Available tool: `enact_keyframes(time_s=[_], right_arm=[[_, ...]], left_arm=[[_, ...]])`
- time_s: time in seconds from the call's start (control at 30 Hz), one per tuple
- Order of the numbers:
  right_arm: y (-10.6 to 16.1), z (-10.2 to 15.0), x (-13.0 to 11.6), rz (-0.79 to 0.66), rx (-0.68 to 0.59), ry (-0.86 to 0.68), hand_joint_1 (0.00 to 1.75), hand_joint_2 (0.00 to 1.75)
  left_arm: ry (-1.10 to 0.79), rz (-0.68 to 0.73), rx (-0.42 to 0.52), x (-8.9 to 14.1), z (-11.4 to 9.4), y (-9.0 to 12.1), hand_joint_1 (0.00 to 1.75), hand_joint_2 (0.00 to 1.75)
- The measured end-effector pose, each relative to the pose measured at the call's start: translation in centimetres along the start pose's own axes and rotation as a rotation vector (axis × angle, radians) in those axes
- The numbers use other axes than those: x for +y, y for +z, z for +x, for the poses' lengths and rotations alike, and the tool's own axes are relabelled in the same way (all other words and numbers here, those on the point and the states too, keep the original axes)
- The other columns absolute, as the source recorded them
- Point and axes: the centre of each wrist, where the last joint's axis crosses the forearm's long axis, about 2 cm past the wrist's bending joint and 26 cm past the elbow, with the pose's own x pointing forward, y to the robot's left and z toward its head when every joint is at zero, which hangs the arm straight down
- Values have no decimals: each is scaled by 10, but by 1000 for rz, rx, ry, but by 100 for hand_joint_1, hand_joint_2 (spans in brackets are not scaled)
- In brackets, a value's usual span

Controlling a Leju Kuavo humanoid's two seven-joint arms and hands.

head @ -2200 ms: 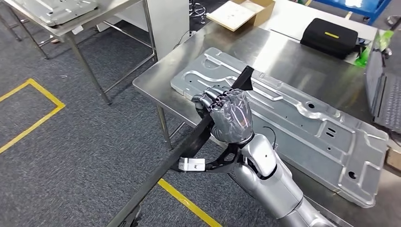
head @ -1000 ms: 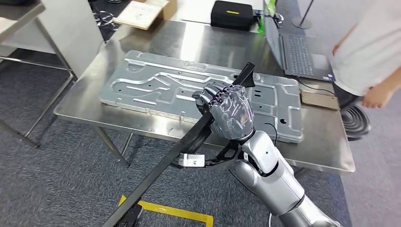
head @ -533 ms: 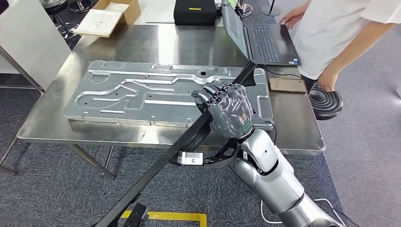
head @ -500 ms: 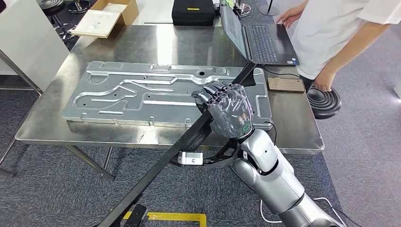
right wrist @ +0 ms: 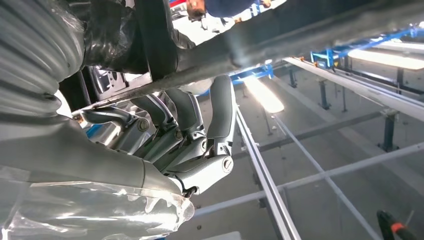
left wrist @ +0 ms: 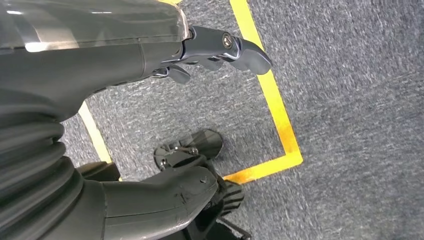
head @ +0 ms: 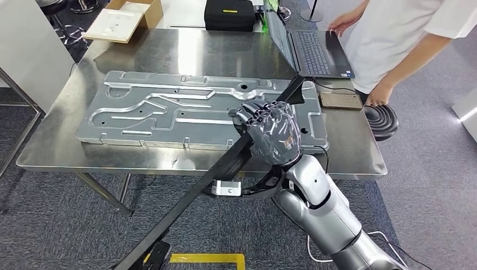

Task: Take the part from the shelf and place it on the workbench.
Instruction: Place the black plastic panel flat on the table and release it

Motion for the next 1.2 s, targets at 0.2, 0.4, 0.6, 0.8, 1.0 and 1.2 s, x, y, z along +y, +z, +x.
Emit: enact_keyframes(time_s=[0.2, 0.4, 0.6, 0.8, 1.0, 1.2], right_arm=[[0, -2, 0, 9, -15, 27, 175, 175], [1, -4, 2, 24, -24, 62, 175, 175], [5, -5, 5, 40, -3, 46, 175, 175], [5, -6, 5, 43, 2, 42, 175, 175], [7, -10, 6, 57, 8, 46, 175, 175], [5, -13, 7, 66, -5, 56, 175, 175]], left_arm=[[-9, 2, -5, 0, 2, -1, 0, 175], [-12, 2, -6, 0, 2, -1, 0, 175], [-13, 1, 0, 0, -1, 0, 0, 175], [-18, 0, -2, 1, 0, 0, 0, 175], [-22, -7, -7, 1, 1, -1, 0, 175], [-22, -13, -14, 1, 5, -2, 0, 175]])
